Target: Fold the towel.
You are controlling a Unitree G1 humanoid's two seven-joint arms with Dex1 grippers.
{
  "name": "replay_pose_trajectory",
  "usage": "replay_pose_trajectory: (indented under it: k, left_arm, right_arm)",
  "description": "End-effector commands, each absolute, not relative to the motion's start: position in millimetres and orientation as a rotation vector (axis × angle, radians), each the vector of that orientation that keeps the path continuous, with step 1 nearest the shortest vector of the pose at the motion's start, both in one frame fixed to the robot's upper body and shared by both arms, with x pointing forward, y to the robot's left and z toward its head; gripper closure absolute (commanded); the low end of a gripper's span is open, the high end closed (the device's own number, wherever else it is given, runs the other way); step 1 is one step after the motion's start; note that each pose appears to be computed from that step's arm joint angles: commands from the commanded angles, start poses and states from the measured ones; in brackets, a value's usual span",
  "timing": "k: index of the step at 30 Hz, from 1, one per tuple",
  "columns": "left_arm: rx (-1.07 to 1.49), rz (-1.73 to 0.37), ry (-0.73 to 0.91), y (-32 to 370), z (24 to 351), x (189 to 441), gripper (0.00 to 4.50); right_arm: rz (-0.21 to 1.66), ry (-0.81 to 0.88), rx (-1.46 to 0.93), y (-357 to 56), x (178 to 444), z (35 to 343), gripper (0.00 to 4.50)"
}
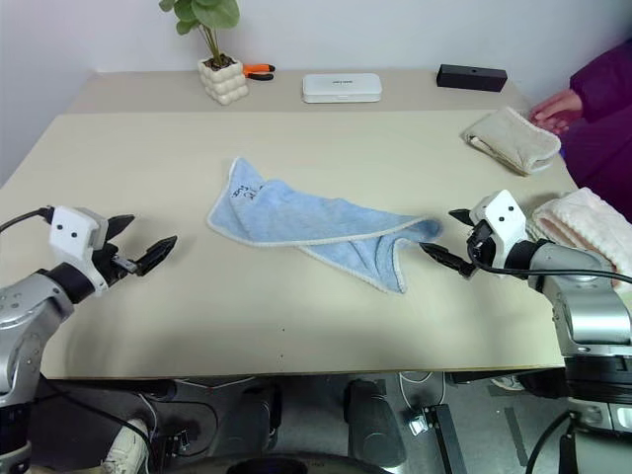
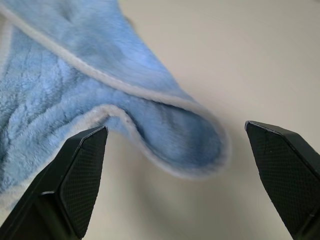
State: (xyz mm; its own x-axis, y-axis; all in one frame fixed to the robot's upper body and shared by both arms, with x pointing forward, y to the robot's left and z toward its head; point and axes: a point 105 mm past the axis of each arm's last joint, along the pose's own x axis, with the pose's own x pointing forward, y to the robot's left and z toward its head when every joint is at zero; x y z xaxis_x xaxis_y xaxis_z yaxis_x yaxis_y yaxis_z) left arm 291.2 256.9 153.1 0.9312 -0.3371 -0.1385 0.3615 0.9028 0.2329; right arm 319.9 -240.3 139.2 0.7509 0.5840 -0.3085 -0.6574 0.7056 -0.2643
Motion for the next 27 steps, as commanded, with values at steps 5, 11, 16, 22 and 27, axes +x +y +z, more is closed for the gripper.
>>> replay_pose_trajectory:
  k: [5, 11, 16, 22, 27]
  left_arm:
    - [0.269, -0.367, 0.052, 248, 165, 290, 0.04]
    - [0.282, -0.520, 0.024, 209, 169, 286, 0.04]
    - [0.384, -0.812, 0.077, 147, 151, 271, 0.04]
    - [0.615, -0.839, 0.095, 136, 134, 285, 0.04]
    - [0.719, -0.762, 0.152, 157, 116, 318, 0.04]
  right_arm:
    - [0.742, 0.130, -0.378, -213, 326, 153, 0.00]
    - [0.758, 0.123, -0.363, -203, 326, 151, 0.00]
    - [0.798, 0.154, -0.306, -191, 321, 148, 0.00]
    - [0.817, 0.149, -0.295, -177, 315, 145, 0.00]
    - [0.812, 0.117, -0.291, -166, 316, 141, 0.00]
